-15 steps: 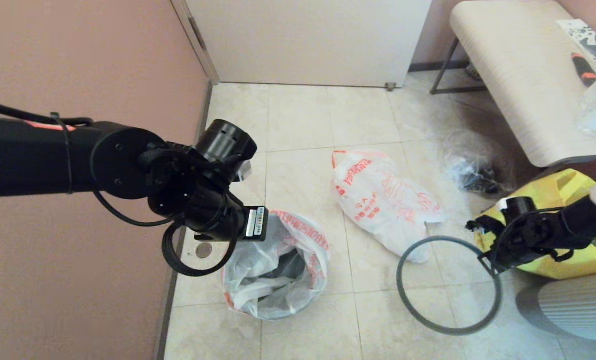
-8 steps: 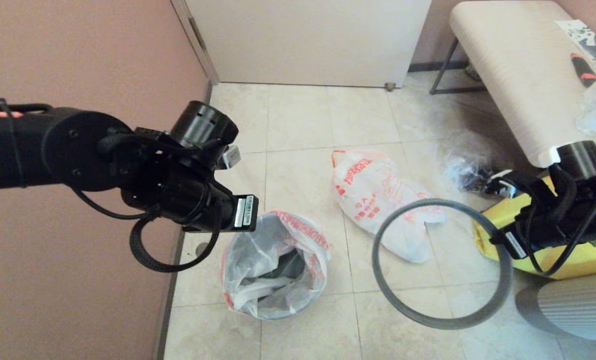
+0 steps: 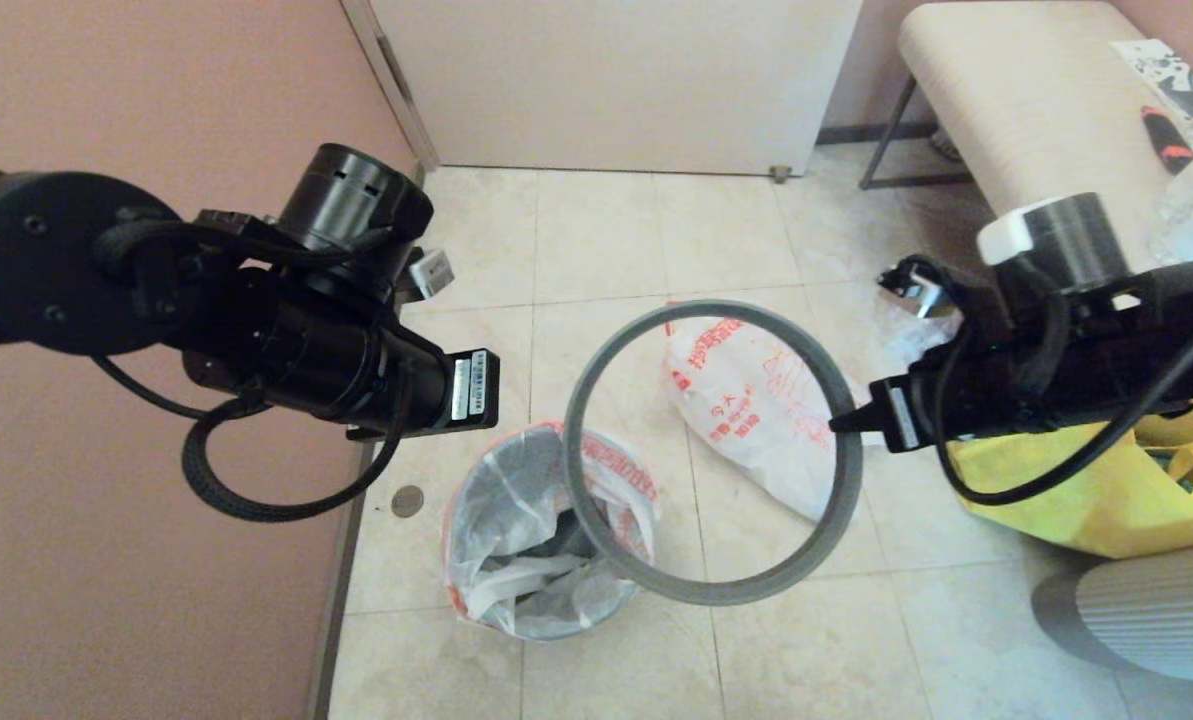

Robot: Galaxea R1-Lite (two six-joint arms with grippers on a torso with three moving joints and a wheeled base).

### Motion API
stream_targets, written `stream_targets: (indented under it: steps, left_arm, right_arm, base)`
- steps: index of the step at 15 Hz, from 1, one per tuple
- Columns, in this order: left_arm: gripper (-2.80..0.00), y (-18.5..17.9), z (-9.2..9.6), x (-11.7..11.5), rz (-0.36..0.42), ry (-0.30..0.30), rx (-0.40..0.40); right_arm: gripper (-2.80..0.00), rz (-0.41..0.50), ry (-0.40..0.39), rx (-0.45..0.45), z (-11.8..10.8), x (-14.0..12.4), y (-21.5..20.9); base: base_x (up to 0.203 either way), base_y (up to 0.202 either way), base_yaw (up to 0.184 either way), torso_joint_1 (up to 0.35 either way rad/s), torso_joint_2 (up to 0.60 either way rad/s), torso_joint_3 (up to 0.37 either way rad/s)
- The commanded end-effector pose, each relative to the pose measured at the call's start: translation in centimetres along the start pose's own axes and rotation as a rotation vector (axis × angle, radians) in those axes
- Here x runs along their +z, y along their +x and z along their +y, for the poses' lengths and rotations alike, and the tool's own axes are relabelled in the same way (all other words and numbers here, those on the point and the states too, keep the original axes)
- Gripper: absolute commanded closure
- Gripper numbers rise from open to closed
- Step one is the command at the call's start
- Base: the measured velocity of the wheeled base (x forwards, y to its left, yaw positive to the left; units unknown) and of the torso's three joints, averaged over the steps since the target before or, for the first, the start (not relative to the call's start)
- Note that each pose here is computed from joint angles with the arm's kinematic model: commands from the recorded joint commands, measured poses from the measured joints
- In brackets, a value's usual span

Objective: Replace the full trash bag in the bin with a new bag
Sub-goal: Place the trash can ring on the trash can

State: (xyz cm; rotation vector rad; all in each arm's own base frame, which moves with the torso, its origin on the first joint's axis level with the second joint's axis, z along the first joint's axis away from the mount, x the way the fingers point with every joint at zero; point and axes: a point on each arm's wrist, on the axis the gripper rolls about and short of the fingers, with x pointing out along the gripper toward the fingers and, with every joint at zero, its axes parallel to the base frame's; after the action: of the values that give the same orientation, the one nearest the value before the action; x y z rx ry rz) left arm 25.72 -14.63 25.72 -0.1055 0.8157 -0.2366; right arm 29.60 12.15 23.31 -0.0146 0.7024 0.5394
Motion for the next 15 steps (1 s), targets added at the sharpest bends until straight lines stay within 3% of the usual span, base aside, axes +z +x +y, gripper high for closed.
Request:
stream_targets:
  steps: [1,5,8,10,12,15]
  left_arm:
    - [0.0,1.0,0.7,0.4,0.011,-0.019,0.029]
    - [0.0,0.4,3.4,2.2,-0.048,-0.073,0.08]
    - [0.0,1.3,3.7,2.2,-0.031,-0.077,0.098]
    - [0.0,0.8,4.4,2.5,-0.049,-0.093,0.115]
    - [0.0,0.2,4.5,2.6,-0.063,-0.092,0.115]
    - [0.0,0.6,4.5,2.6,-0.053,-0.089,0.119]
  right_arm:
    - [0.0,0.091,-0.043,0.022,2.6,-0.1,5.5]
    - [0.0,0.115,-0.098,0.008,6.5,1.0,12.0]
    - [0.0,0.2,-0.101,-0.032,8.9,-0.1,16.0]
    - [0.0,0.219,-0.098,-0.048,9.2,-0.4,17.8]
    - [0.0,0.294,-0.099,-0.067,9.1,-1.1,18.9]
    - [0.0,0.302,-0.104,-0.066,9.1,-1.4,19.5]
  base:
    - [0.0,0.0,0.0,0.0,0.0,0.0]
    - [0.0,0.0,0.0,0.0,0.0,0.0]
    - [0.0,0.0,0.0,0.0,0.0,0.0]
    - [0.0,0.0,0.0,0.0,0.0,0.0]
    - [0.0,0.0,0.0,0.0,0.0,0.0]
    - [0.0,0.0,0.0,0.0,0.0,0.0]
